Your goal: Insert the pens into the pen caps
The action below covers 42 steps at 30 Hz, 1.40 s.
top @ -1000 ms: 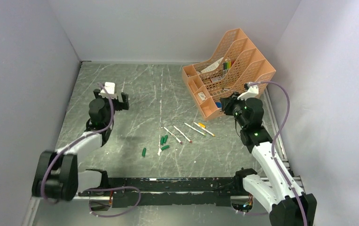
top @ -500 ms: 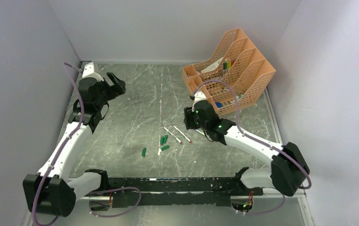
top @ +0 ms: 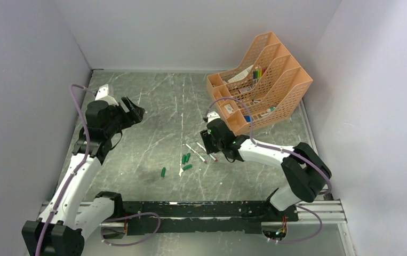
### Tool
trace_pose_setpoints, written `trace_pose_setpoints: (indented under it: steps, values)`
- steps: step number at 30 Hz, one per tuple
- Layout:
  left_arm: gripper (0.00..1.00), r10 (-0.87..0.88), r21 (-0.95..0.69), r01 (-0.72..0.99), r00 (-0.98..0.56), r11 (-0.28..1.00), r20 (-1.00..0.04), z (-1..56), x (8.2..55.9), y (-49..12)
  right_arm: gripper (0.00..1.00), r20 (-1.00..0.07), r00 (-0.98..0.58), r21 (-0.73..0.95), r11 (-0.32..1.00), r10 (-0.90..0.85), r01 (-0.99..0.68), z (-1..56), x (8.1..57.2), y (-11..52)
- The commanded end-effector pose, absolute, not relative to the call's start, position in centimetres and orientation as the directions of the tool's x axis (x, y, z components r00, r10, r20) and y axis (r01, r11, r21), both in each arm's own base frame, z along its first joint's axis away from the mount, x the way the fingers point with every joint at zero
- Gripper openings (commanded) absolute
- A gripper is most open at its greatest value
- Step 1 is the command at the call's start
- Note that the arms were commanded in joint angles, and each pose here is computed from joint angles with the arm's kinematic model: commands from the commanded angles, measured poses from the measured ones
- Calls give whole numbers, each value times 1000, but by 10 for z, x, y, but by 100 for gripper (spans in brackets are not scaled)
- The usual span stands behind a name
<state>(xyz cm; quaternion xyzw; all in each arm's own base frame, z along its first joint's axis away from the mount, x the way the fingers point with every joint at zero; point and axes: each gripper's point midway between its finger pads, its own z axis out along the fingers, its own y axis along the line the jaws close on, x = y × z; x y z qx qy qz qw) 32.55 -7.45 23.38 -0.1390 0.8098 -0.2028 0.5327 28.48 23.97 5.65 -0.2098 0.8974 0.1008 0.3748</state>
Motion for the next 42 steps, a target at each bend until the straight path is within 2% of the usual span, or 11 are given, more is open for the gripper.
trace_pose_setpoints:
  steps: [1,7,16,18,23,26,30,34,38,42]
  values:
    - [85,-410,-481,62,-434,875,-802,228,316,-86,49,-733,-606,41,869,-309,-492,55,283,259]
    - [84,-391,-475,82,-454,876,-801,229,315,-89,45,-701,-632,42,867,-329,-497,34,273,267]
    - [81,-381,-469,96,-455,878,-805,230,312,-90,43,-667,-661,5,885,-345,-466,12,274,263]
    - [79,-379,-468,101,-452,878,-808,231,311,-90,34,-662,-664,9,882,-348,-471,10,273,264]
    - [73,-371,-467,117,-453,877,-810,233,308,-92,2,-655,-674,10,888,-342,-460,7,271,262]
    - [73,-373,-481,144,-457,865,-807,236,307,-97,0,-671,-666,19,891,-325,-454,15,273,263]
    - [75,-397,-534,226,-456,815,-797,249,303,-114,0,-731,-619,30,892,-287,-450,49,284,270]
    - [76,-437,-628,411,-470,660,-767,278,286,-148,0,-840,-513,112,867,-178,-485,121,291,285]
    - [83,-538,-709,535,-468,459,-701,301,264,-168,0,-905,-423,245,767,-37,-593,192,276,305]
    - [86,-603,-692,651,-428,312,-674,325,246,-176,0,-912,-401,361,632,86,-686,247,253,323]
